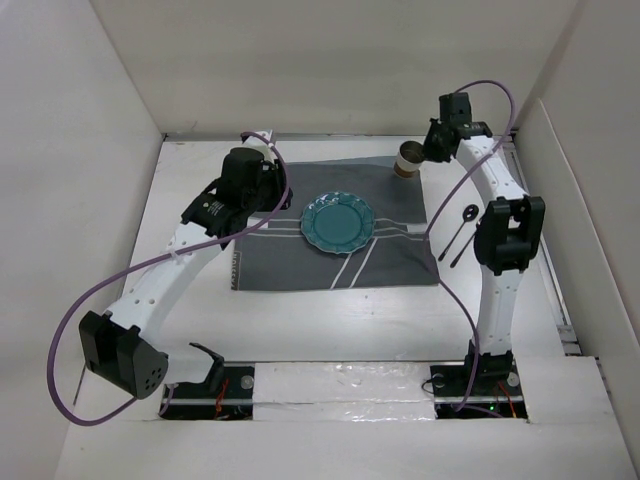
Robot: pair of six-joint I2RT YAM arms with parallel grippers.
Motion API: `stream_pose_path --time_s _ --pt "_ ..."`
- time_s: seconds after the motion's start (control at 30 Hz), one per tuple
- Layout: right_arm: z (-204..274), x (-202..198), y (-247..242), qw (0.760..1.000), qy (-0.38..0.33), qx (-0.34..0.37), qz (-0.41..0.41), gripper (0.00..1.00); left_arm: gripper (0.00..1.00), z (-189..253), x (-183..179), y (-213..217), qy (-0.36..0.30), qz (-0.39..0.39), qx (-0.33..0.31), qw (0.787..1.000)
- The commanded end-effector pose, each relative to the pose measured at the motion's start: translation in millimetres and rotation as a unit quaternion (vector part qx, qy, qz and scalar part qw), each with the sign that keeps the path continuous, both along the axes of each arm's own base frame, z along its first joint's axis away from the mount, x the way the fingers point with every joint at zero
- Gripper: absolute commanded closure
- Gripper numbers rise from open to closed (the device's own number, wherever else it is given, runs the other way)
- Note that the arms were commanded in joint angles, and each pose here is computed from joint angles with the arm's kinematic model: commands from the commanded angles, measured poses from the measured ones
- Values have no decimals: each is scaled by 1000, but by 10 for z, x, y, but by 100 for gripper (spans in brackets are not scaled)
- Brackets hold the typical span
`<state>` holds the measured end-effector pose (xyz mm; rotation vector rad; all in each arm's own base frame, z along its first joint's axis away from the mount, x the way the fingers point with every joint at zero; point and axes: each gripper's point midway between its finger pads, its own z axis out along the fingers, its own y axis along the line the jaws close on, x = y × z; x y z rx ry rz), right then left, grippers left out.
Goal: Set the dinner table for one person
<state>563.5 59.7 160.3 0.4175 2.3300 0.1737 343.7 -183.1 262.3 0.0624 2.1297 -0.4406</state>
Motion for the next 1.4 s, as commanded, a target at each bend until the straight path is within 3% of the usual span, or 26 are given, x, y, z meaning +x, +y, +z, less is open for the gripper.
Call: stream_pose_path --time_s 0.0,0.27,0.37,0.5,0.63,0.73,0.77,0.8,0.83,0.87,0.9,0.97,1.0,1.03,1.07,1.13,1.2,1.23,1.3,1.37 --pt "22 90 24 1000 -4 6 12 100 69 159 -28 8 -24 4 -18 1000" --pt "-365 82 105 999 41 -6 23 100 69 116 -57 20 -18 5 -17 1000" --pt "-393 87 88 999 47 -12 21 87 69 105 -71 22 -17 3 -17 1000" --pt "-199 98 53 999 27 -18 15 50 69 84 -73 13 -16 2 -19 1000" --pt "331 12 -102 1000 -21 -10 -3 37 69 83 -81 -3 -17 -3 -21 1000" --pt "413 -160 -334 999 -32 -1 -26 36 69 101 -94 3 -21 -5 -22 1000" --pt "697 -277 -416 997 -63 2 -36 39 69 104 -104 6 -22 -7 -21 1000" --pt "474 -389 -485 997 -52 8 -49 57 69 110 -107 10 -24 -8 -20 999" --pt "446 -492 -648 996 -52 10 -67 69 69 110 -112 13 -25 -8 -20 999" --pt "661 -583 -711 993 -86 14 -76 87 69 106 -120 11 -24 -10 -19 999" --pt "325 -777 -751 995 -52 19 -83 100 72 112 -124 13 -26 -12 -19 999" --pt "157 -944 -837 995 -39 23 -91 100 80 111 -124 12 -29 -13 -18 999" --pt "-54 -1124 -871 995 -7 25 -93 100 93 113 -119 9 -30 -13 -19 999" --pt "-117 -1161 -862 996 2 24 -89 100 98 126 -125 13 -33 -14 -19 999" --pt "-226 -1251 -857 996 23 21 -87 100 100 123 -118 9 -33 -14 -19 999" --pt "-401 -1369 -853 995 48 16 -81 92 100 132 -112 8 -36 -15 -18 999" --pt "-492 -1446 -881 994 63 8 -88 69 100 142 -130 -40 -35 -30 -22 999" --pt "-540 -1471 -890 993 70 6 -90 64 100 143 -126 -40 -36 -31 -21 999" --pt "-634 -1527 -907 992 83 1 -93 58 95 135 -133 -35 -35 -32 -19 999" --pt "-768 -1571 -922 990 102 -3 -96 58 91 130 -156 -58 -36 -37 -18 999"
